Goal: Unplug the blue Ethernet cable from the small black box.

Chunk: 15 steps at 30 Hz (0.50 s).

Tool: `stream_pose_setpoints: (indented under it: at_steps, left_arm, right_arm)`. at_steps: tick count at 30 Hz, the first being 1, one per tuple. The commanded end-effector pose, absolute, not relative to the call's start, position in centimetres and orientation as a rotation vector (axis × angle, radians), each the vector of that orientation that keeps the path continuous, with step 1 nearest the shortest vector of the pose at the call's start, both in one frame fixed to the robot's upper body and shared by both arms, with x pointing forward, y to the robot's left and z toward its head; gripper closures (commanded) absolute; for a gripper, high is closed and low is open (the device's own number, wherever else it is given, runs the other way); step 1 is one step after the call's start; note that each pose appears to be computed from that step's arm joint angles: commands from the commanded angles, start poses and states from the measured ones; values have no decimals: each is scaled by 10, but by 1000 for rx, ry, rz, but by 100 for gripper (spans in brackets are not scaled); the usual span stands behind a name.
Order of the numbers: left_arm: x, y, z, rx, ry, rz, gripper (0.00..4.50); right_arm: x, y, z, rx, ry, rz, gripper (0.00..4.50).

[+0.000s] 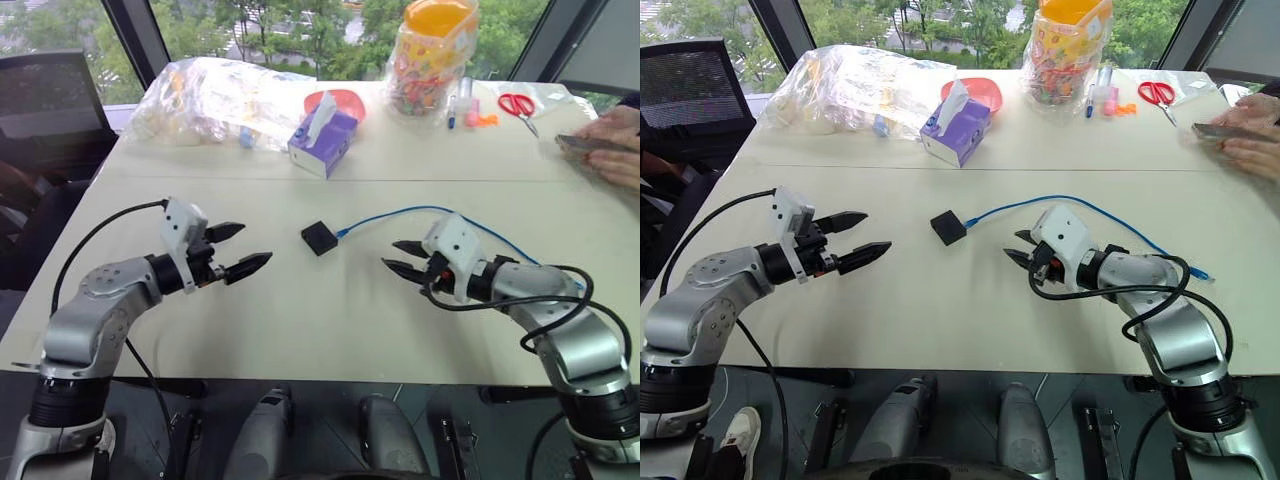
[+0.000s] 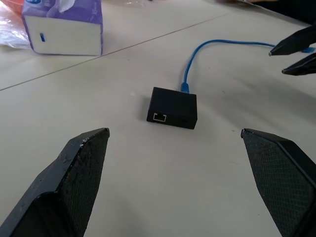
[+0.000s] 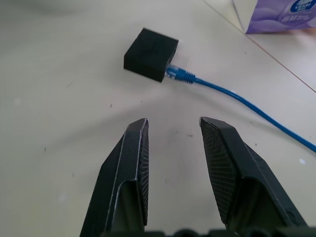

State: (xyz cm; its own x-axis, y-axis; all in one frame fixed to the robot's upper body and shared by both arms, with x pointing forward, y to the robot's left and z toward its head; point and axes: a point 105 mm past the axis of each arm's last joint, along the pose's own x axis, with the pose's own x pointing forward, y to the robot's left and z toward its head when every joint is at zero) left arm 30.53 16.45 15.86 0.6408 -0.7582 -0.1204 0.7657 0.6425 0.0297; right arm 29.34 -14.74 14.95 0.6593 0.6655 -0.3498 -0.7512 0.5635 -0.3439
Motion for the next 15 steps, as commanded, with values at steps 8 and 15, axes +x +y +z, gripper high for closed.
stream_pose_setpoints:
  at_steps: [8,15]
  left_arm:
    - [314,158,182,111,21,-896,5]
    - [316,156,170,137,44,-905,5]
  right_arm:
    - [301,-156,171,-556,145,865,282]
    - [302,-156,173,-599,162,917,282]
